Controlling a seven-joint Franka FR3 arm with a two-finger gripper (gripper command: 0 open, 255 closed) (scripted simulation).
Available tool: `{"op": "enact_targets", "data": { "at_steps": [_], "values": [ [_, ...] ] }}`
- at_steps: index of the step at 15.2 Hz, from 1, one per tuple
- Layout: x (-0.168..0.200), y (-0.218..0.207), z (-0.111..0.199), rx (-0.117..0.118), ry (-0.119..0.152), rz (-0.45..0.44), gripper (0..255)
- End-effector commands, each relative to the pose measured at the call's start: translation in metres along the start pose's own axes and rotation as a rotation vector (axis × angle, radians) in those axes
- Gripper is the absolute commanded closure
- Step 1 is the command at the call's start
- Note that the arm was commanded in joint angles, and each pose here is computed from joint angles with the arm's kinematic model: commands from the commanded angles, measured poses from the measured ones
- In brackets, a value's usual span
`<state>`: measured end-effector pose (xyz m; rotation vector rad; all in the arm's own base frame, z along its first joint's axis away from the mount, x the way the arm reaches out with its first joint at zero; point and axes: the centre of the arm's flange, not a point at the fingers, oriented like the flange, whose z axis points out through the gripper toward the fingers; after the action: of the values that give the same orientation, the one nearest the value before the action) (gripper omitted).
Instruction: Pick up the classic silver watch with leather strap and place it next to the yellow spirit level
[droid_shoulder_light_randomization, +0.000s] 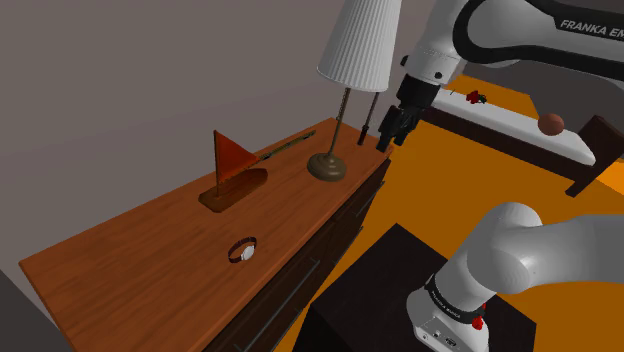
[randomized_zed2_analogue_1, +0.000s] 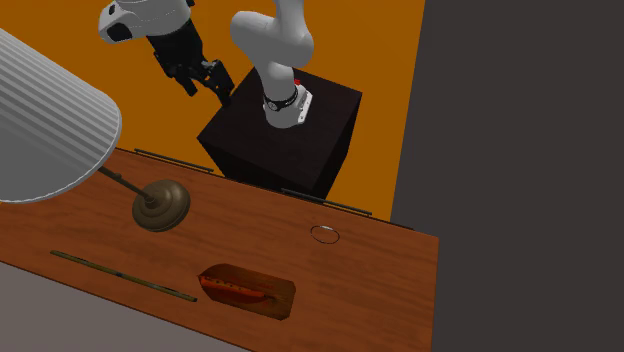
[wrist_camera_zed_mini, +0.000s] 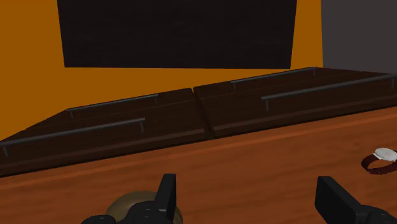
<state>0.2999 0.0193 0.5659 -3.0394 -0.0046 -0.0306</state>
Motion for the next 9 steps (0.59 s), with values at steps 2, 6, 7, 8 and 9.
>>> {"op": "enact_targets", "data": {
  "at_steps": [2,6,7,8,9],
  "values": [
    [0.000,-0.012,0.007,-0.005,0.002,0.025,0],
    [0.003,-0.060,0.036,-0.026,0.008,0.125,0],
    [0.005,-0.071,0.043,-0.031,0.010,0.150,0],
    [0.007,-0.083,0.050,-0.037,0.011,0.176,0],
    [0.009,-0.094,0.058,-0.042,0.013,0.201,0]
  ]
}}
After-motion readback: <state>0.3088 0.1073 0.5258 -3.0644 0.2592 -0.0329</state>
